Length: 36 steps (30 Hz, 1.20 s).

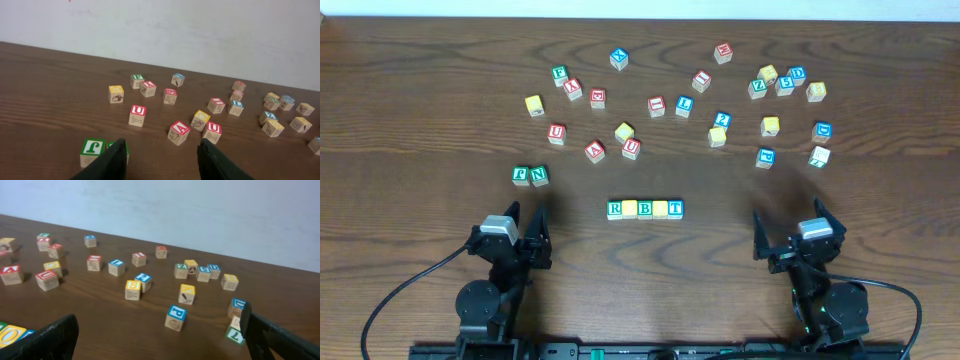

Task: Spell out ROBOT

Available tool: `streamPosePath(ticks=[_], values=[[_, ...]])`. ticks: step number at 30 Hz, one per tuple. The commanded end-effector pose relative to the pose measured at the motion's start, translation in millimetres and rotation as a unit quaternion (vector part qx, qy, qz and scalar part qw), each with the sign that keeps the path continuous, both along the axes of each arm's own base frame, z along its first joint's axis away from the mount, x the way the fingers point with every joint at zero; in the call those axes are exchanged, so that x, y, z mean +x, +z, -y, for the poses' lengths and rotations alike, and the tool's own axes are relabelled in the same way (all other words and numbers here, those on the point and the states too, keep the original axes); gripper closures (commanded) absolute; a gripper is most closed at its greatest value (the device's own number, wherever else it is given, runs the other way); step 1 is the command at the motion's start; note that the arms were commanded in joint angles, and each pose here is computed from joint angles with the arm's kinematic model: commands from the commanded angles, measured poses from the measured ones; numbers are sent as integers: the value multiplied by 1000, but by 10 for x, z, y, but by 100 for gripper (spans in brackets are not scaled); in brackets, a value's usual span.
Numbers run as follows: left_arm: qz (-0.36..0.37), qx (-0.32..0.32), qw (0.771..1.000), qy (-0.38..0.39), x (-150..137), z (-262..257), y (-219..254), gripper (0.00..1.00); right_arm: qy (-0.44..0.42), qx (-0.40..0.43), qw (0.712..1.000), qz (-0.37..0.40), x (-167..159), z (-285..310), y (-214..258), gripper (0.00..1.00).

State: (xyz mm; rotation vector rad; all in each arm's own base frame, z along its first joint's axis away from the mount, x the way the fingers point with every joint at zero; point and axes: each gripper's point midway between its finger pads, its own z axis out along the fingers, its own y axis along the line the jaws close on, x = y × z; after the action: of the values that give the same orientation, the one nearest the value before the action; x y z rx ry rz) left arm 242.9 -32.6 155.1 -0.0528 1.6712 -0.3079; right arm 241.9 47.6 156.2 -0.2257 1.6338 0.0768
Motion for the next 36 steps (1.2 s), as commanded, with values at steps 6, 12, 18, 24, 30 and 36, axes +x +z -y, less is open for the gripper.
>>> streamPosePath(ticks=[6,12,18,24,30,36], values=[[-23,5,1000,-6,-13,14,-147,55,-4,24,1000,-3,0,24,3,1],[-23,5,1000,-6,-13,14,-147,55,-4,24,1000,-3,0,24,2,1],[-23,5,1000,-6,-13,14,-147,55,-4,24,1000,-3,0,23,1,1],[-23,5,1000,-6,-13,14,-147,55,-4,24,1000,-3,1,23,2,1],[-23,5,1000,-6,-13,15,-146,55,-4,24,1000,-3,1,23,2,1],[-22,5,1000,-6,-14,14,-145,55,-4,24,1000,-3,1,23,2,1]])
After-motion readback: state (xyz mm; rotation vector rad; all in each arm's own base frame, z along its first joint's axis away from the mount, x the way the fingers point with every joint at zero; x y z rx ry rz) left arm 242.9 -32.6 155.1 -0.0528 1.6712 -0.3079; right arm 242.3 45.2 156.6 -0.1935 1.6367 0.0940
